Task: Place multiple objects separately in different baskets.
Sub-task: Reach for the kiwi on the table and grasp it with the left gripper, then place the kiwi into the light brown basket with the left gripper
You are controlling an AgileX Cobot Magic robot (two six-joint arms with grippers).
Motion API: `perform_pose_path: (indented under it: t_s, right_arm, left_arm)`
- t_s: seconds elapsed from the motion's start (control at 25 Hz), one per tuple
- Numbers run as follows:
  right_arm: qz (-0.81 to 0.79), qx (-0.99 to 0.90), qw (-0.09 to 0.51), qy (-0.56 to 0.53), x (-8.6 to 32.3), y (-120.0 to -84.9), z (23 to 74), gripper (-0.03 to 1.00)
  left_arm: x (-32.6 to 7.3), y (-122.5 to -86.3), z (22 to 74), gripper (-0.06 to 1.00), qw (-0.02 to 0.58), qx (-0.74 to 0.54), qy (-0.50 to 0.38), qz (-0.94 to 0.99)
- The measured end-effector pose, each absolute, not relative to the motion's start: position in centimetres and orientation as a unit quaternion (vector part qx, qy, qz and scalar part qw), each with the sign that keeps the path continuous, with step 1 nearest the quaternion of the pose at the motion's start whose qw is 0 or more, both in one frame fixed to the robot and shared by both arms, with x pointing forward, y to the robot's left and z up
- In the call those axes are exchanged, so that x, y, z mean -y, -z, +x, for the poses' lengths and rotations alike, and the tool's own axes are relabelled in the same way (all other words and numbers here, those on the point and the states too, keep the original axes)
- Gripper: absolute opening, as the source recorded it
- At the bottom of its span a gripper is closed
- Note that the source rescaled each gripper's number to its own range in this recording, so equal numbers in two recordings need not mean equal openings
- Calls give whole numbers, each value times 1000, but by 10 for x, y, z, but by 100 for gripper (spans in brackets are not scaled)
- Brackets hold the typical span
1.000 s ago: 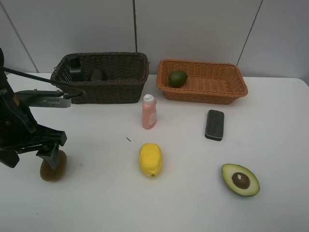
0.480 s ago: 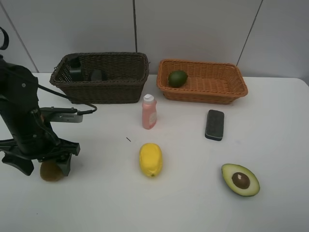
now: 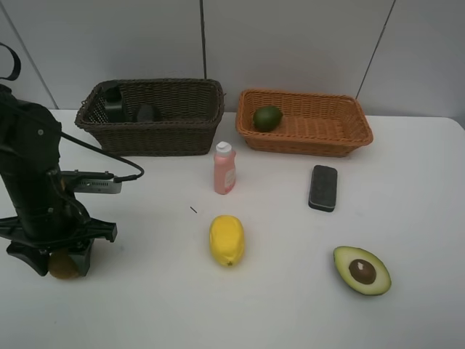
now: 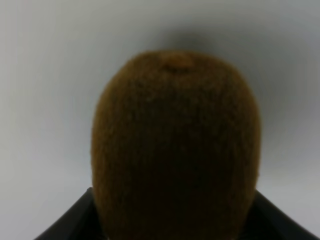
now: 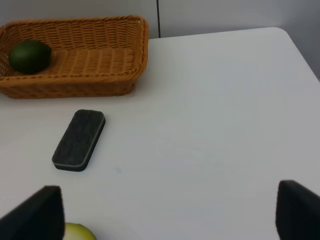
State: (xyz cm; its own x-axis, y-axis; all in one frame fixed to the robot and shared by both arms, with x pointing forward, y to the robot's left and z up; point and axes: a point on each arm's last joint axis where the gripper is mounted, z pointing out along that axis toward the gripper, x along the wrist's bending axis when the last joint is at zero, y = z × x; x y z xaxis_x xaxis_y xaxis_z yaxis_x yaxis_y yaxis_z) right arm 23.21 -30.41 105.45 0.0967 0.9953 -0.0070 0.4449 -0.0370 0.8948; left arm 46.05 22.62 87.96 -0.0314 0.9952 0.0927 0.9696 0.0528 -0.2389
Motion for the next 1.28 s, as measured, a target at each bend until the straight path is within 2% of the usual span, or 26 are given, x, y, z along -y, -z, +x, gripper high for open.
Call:
perform_pose_path:
  t_s: [0.16,0.36,0.4,0.48,0.52,0.6,0.8,1.0,1.12,1.16,1.2,1.28]
  right_arm:
    - [629,-573,392,-351,304,-1054,232,100]
    - [629,-573,392,-351,304,-1054,232,100]
    - [629,-573,392,-351,304,-1054,232,100]
    - [629,-573,392,-351,304,-1054,232,100]
    - [629,-573,392,-351,304,-1054,232,100]
    - [629,-573,392,-351,304,-1054,232,100]
    - [629,-573,392,-351,304,-1054,232,100]
    - [629,-573,392,-351,304,-1054,232,100]
    - [629,-573,392,-351,304,-1054,232,100]
    - [629,-573,392,-351,304,-1054,232,100]
    - [629,-573,392,-351,304,-1054,232,100]
    - [629,-573,392,-351,304,-1054,232,100]
  left_arm:
    - [-223,-900,469,37,108,716,-55,-687]
    - [-192,-973,522,37,19,715,-58,-696]
    - [-192,-973,522,37,19,715,-58,-696]
    - [-161,-999,554,37,-25,697,-51,-715]
    - [-161,-999,554,37,-25,697,-51,-715]
    - [-120,-1007,586,37,-55,668,-43,-741]
    - [-51,-1005,640,37,-138,626,-34,-767]
    - [2,-980,682,37,-235,597,-38,-767]
    - [19,-966,697,37,-287,577,-19,-765]
    - [23,-960,702,39,-303,567,-11,-765]
    - [26,-955,705,48,-316,558,-3,-767]
    - [30,-948,711,75,-336,547,9,-767]
